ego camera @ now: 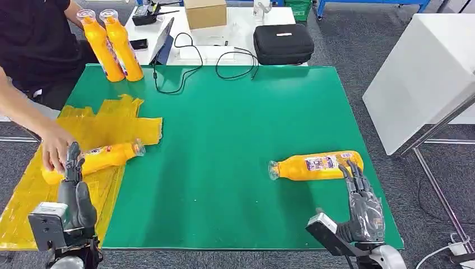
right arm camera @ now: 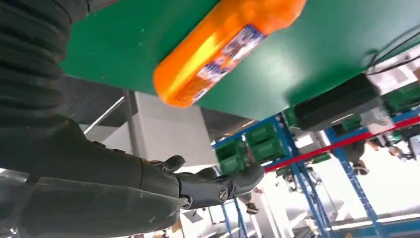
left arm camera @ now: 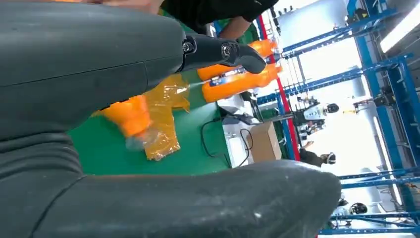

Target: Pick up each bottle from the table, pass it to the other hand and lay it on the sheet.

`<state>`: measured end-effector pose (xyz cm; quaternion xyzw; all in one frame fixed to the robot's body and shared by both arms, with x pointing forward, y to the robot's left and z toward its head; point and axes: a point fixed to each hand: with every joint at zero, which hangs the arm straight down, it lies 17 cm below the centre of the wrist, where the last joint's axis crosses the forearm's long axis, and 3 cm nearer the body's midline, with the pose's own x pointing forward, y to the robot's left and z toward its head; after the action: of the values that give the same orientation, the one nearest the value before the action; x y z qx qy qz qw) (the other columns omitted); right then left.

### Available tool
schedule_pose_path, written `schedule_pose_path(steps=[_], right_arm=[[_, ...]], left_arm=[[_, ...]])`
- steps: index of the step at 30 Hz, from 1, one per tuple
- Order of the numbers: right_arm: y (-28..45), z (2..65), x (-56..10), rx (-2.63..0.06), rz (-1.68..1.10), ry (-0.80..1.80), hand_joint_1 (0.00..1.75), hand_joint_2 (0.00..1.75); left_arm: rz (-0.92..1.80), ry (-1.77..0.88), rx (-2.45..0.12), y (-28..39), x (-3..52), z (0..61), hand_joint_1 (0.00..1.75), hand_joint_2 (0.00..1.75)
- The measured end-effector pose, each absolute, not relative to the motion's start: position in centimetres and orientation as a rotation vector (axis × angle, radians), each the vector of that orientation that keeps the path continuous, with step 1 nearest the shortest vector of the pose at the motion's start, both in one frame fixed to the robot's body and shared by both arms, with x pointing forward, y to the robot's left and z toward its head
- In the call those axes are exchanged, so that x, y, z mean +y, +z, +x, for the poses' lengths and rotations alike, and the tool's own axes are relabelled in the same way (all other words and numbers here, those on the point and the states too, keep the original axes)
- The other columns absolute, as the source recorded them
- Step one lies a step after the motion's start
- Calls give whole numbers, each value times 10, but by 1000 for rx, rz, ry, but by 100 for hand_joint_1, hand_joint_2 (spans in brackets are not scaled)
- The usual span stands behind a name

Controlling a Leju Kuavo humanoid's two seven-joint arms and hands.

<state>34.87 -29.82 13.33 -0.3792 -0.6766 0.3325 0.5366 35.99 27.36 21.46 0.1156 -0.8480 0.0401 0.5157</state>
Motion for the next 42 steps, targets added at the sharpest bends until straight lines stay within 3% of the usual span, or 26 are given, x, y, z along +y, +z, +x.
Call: schedule_pose_path(steps=[13, 42], right_arm=[[117, 376, -341, -1513, -955, 806, 0, 175], [91, 426, -355, -1381, -952, 921, 0, 175]], left_arm=[[247, 92, -2045, 216, 270, 361, 0, 0], [193, 114, -2063, 222, 269, 364, 0, 0]])
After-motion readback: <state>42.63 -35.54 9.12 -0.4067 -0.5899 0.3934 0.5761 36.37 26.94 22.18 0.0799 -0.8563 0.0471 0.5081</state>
